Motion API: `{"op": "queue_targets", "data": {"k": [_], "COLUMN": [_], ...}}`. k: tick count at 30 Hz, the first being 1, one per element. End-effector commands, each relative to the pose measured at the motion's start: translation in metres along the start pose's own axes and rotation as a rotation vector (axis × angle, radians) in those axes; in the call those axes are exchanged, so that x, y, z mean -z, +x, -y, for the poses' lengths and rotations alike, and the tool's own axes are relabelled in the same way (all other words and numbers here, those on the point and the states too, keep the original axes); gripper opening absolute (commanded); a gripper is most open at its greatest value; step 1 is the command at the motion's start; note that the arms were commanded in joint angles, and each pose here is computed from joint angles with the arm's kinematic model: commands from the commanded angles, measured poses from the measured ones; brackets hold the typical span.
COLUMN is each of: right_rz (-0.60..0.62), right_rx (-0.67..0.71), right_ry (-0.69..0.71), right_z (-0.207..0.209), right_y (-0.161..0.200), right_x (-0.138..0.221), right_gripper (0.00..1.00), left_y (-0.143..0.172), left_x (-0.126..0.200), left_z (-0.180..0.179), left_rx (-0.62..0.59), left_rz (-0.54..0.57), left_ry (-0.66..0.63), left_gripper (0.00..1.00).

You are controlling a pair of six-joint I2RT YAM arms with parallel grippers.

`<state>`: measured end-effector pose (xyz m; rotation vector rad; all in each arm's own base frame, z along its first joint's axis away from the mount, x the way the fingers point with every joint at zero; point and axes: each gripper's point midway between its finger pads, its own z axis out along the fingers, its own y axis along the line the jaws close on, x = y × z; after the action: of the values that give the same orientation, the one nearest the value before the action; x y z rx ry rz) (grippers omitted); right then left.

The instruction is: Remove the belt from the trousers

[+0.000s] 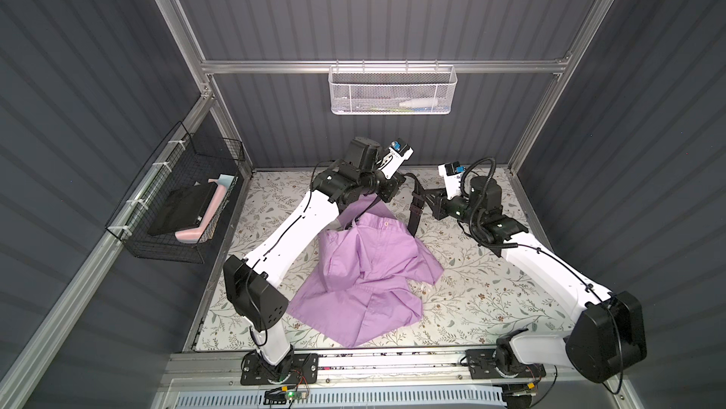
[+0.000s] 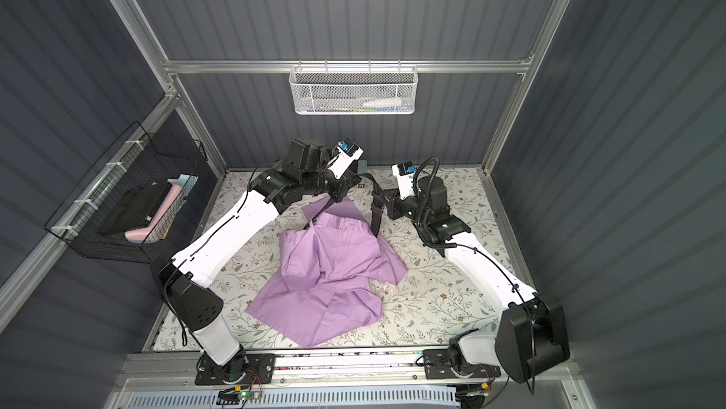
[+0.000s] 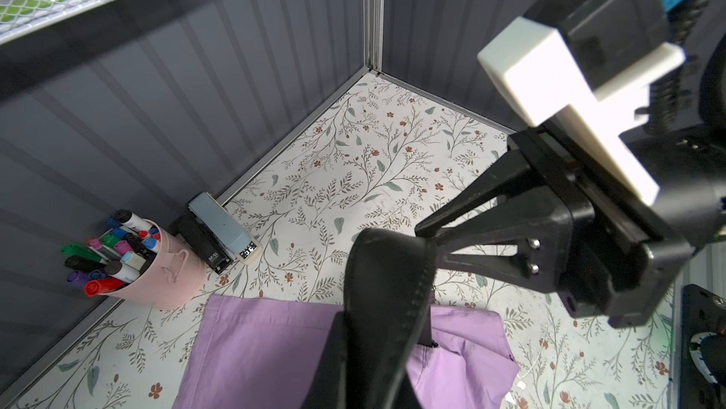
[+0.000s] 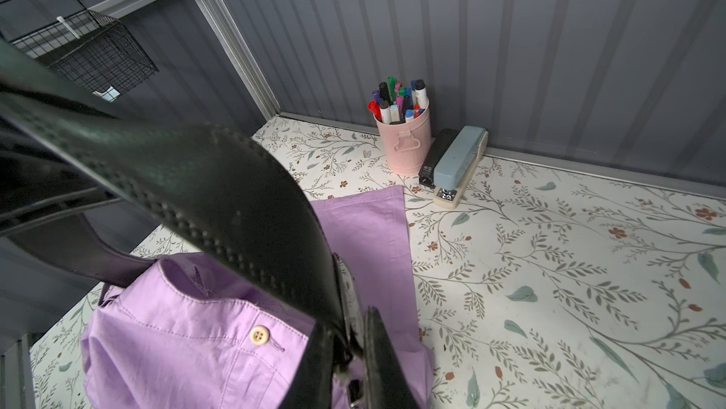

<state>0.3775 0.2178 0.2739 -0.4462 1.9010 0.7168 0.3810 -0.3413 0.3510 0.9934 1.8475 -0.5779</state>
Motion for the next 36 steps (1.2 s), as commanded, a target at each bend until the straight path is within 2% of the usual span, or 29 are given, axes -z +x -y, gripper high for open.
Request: {"op": "queue_targets", "data": {"k": [1, 9, 15, 17, 26, 31, 36], "right_rz": [-0.176, -0.133, -0.096, -0.079, -0.046, -0.008, -0.016], "right_rx": [-0.105, -0.134, -0.122, -0.11, -0.091, -0.068, -0.062], "right_ry": [0.1, 0.062, 0.016, -0.007, -0.088, -0.085, -0.081], "right_z": [0.029, 0.026, 0.017, 0.013, -0.005, -0.009, -0.009], "right_y": [0.05, 0.027, 0.015, 0.011, -0.005, -0.023, -0.025], "right_x": [-0.001, 0.001, 0.004, 0.006, 0.012, 0.017, 0.015], "right_gripper": [0.23, 0.11, 0.29, 0.31, 0.37, 0.38, 0.39], "left_y": [-0.086, -0.077, -0.07, -0.069, -0.053, -0.047, -0.044], "left_x": [0.08, 0.073, 0.069, 0.067, 0.056, 0.048, 0.041], "left_z": [0.016, 0.017, 0.017, 0.017, 0.014, 0.011, 0.01], "left_rx": [-0.053, -0.044, -0.033, -0.03, -0.009, 0.005, 0.014], "left_rz": [0.293, 0.261, 0.24, 0.237, 0.188, 0.164, 0.148], "left_ry": [0.026, 0.037, 0.041, 0.045, 0.037, 0.035, 0.037], "left_gripper": [0.0, 0.0, 0.0, 0.0, 0.0, 0.0, 0.0]}}
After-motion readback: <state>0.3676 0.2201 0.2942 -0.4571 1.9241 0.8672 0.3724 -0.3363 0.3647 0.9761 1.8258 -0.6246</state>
